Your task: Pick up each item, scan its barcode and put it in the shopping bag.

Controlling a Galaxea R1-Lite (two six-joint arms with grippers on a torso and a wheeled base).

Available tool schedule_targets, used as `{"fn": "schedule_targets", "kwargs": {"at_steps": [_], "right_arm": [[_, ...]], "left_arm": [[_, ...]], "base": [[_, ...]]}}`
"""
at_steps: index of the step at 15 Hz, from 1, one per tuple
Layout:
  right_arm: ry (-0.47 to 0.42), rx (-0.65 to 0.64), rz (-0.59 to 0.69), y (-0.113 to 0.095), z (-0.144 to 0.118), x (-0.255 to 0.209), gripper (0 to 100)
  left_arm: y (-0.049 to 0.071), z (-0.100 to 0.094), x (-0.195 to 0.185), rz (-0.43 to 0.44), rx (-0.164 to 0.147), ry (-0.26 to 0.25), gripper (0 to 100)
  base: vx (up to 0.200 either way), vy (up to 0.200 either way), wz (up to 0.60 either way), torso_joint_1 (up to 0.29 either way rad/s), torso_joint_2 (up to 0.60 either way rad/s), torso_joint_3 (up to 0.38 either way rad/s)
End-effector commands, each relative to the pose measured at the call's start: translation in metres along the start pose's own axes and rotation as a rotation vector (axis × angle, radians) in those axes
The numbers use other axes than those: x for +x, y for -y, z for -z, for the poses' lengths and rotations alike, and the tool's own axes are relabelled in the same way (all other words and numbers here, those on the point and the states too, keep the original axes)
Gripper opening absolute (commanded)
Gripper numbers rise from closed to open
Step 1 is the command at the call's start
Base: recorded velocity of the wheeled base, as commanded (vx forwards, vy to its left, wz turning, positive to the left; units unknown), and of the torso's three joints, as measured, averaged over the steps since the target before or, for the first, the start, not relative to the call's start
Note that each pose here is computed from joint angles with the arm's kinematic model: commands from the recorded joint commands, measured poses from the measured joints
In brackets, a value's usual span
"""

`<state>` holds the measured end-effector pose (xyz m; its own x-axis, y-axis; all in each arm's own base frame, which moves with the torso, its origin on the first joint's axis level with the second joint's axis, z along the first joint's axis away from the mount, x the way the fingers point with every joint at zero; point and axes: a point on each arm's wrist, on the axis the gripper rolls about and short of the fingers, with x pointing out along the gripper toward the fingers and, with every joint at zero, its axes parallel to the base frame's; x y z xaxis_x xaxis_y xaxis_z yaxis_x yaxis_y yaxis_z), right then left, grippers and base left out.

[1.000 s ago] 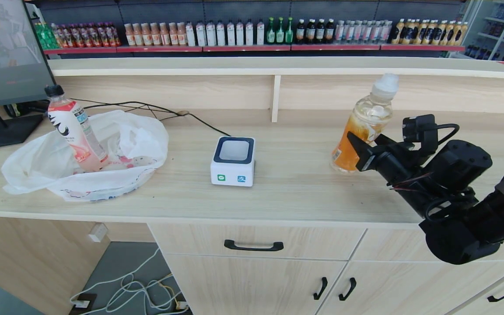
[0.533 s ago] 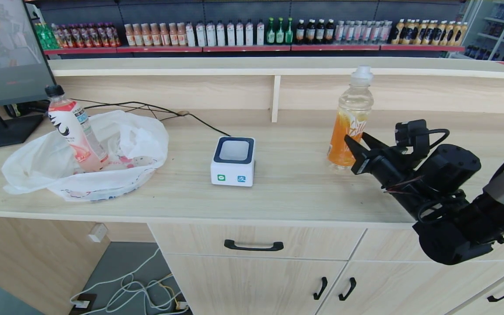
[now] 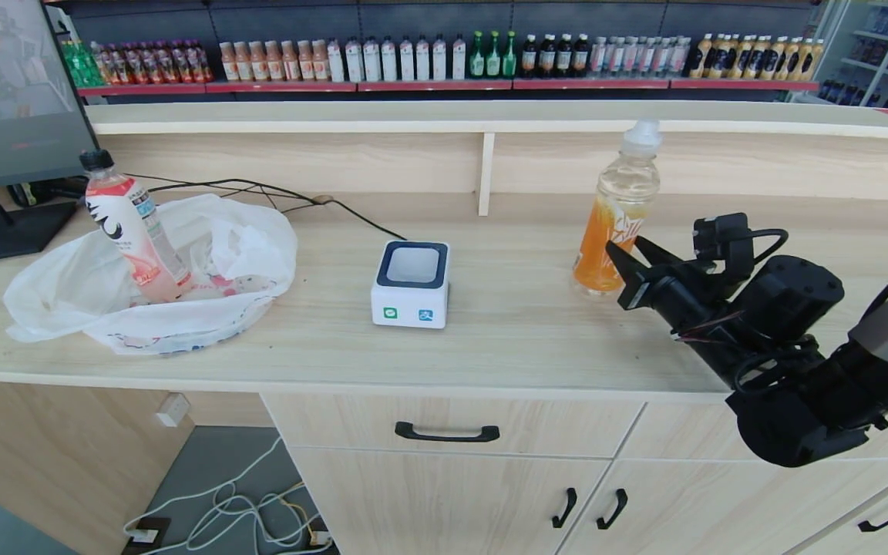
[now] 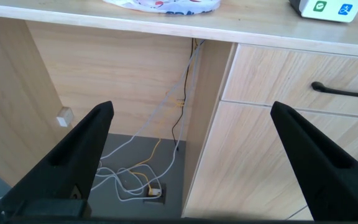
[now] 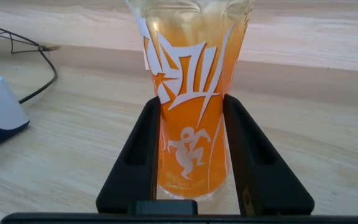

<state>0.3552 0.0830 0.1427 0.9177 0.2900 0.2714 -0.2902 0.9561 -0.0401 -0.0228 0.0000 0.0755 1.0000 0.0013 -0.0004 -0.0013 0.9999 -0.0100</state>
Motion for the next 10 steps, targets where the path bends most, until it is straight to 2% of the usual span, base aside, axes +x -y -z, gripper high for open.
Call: {"fn": "schedule_targets", "kwargs": {"at_steps": [1,7,10], "right_arm": [[0.005,-0.001,-0.002,0.0,-0.002,-0.001,100],[-0.005,0.002,-0.008,-0.005,-0.012,-0.015,100],[-0.035,0.01,-0.012,-0.002,-0.002,-0.015,100]], "left_arm": [[0.0,0.0,0.0,0.0,-0.001,0.0,100],[0.0,0.0,0.0,0.0,0.001,0.0,100],[0.0,0.0,0.0,0.0,0.001,0.0,100]], "base": [[0.0,0.0,0.0,0.0,0.0,0.0],[0.0,0.0,0.0,0.0,0.0,0.0],[0.0,0.0,0.0,0.0,0.0,0.0]]}}
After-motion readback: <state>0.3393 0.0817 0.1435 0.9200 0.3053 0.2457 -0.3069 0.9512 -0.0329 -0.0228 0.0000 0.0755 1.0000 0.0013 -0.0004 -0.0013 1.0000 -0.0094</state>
